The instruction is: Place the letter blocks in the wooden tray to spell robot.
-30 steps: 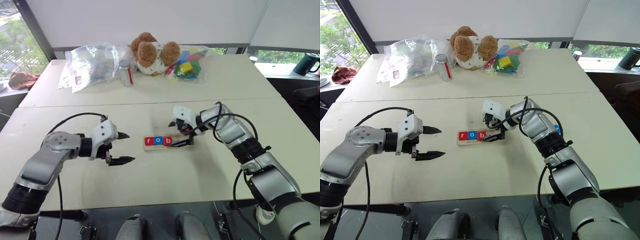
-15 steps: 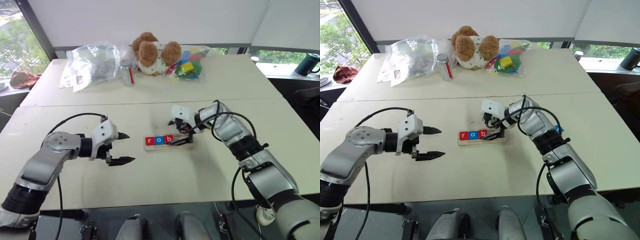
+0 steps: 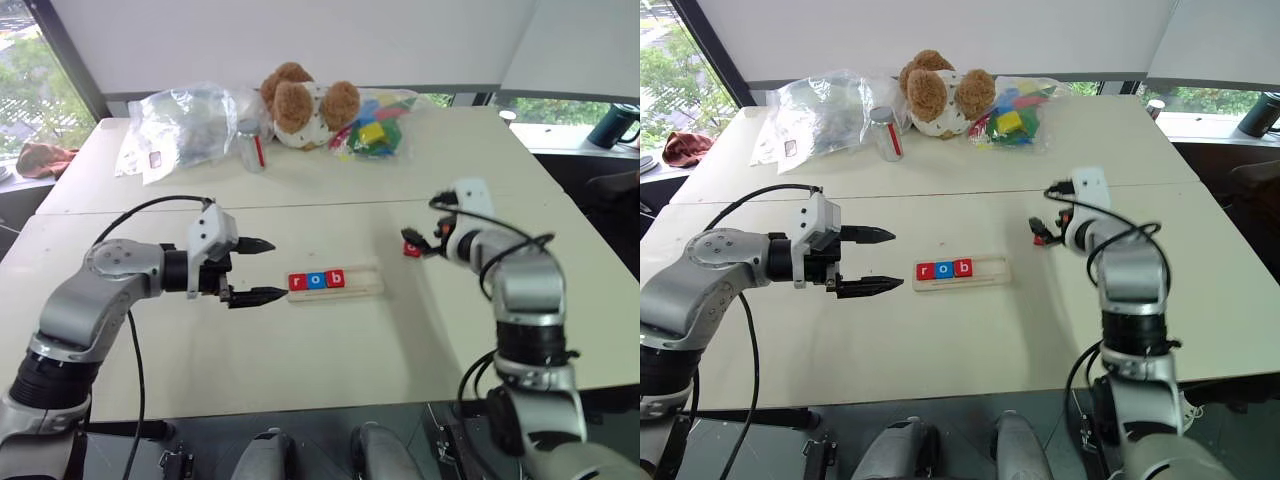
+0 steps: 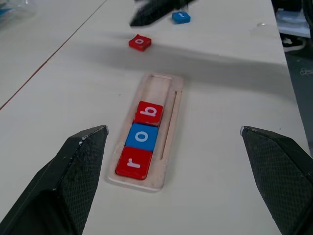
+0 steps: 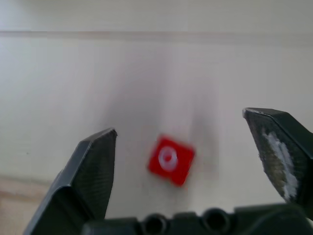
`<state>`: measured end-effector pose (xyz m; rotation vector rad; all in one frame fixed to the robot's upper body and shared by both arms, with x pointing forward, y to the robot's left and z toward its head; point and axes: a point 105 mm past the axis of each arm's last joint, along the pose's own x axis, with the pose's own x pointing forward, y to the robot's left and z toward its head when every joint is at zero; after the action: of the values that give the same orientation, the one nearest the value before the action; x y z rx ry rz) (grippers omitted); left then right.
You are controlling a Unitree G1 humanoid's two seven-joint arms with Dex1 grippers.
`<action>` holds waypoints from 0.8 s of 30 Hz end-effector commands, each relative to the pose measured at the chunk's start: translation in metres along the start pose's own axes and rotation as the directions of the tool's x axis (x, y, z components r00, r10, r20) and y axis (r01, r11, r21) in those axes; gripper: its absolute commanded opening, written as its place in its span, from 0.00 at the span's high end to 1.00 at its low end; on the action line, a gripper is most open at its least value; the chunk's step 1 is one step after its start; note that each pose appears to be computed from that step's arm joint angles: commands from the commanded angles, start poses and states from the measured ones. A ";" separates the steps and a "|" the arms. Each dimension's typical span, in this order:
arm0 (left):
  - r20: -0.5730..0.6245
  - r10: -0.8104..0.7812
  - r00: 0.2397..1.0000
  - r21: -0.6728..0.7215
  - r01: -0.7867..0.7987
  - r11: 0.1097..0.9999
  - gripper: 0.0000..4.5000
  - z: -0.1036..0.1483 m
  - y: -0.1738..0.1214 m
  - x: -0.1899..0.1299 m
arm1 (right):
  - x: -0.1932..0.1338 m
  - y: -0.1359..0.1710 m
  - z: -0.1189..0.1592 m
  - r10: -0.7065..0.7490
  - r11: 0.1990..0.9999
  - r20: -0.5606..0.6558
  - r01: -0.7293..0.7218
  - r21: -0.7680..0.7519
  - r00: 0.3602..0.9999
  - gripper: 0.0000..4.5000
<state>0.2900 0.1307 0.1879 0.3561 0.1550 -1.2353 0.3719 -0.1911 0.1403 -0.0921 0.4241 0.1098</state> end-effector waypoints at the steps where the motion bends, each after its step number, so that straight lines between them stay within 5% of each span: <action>1: -0.011 -0.011 1.000 0.039 0.011 0.999 0.00 0.000 0.003 0.002 | -0.009 0.001 0.009 -0.106 0.991 0.062 0.100 0.084 0.992 0.01; 15: -0.001 0.012 1.000 0.037 -0.012 0.999 0.00 -0.003 0.002 0.006 | 0.026 0.019 -0.014 -0.119 0.979 -0.019 0.121 0.165 0.993 0.01; 18: -0.010 0.021 1.000 0.032 -0.021 0.999 0.00 -0.007 0.001 0.005 | 0.033 0.025 -0.013 -0.113 0.981 -0.015 0.114 0.156 0.993 0.21; 23: -0.010 0.029 1.000 0.027 -0.028 0.999 0.00 -0.009 0.002 0.005 | 0.035 0.028 -0.016 -0.118 0.982 -0.020 0.119 0.147 0.993 0.75; 24: -0.009 0.029 1.000 0.026 -0.028 0.999 0.00 -0.009 0.002 0.005 | 0.034 0.026 -0.016 -0.125 0.982 -0.020 0.127 0.143 0.992 0.75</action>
<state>0.2950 0.1307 0.1691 0.3607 0.1870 -1.2106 0.3928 -0.1702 0.1090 0.0212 0.4388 -0.0639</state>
